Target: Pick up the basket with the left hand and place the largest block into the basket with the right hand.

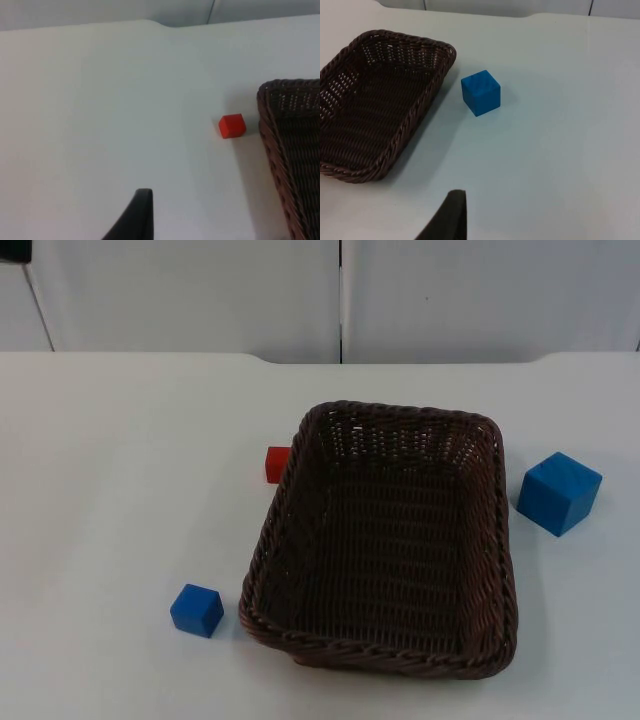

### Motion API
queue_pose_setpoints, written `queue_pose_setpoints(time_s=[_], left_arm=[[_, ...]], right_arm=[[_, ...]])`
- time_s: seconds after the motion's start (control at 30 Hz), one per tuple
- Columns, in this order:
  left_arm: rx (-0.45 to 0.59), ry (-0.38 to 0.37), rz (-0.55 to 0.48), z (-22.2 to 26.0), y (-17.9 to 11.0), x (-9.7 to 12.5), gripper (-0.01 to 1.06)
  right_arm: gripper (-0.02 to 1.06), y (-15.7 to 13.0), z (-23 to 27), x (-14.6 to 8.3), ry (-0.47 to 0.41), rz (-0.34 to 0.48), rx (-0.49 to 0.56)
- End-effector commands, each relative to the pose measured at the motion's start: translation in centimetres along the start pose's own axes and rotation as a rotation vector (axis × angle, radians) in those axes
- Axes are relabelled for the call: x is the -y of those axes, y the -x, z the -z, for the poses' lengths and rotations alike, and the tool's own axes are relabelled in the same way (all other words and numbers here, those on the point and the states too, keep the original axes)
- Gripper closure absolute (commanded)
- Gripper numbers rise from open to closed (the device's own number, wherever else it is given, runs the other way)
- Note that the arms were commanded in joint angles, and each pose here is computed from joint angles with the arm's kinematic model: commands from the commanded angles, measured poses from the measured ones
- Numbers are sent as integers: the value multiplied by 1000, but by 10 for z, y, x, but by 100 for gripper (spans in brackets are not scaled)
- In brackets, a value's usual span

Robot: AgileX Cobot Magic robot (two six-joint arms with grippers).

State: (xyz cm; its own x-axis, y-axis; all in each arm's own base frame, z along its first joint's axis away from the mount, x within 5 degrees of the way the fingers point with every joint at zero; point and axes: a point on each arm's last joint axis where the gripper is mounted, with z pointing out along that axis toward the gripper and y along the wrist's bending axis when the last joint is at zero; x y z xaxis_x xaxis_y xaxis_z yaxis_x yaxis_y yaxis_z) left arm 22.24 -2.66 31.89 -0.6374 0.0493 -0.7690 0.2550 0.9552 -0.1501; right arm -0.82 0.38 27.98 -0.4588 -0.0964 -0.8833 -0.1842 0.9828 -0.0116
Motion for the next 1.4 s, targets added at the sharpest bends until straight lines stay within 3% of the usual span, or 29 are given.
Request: queue_pose_setpoints(time_s=[0.0,0.53,1.07,1.37], left_arm=[[10,-4,7,-3,4,-1,0],[-53,-25,18,-28,15,-6,0],[-168,-139,-131,-88,36,33,0],[-337,-159,-149,-153,26,48,0]], right_arm=[[-1,0,0,0,-7,-2,12],[-1,0,0,0,-9,-9,12],[-1,0,0,0,-9,-13,12],[-1,0,0,0,-9,-16,12]])
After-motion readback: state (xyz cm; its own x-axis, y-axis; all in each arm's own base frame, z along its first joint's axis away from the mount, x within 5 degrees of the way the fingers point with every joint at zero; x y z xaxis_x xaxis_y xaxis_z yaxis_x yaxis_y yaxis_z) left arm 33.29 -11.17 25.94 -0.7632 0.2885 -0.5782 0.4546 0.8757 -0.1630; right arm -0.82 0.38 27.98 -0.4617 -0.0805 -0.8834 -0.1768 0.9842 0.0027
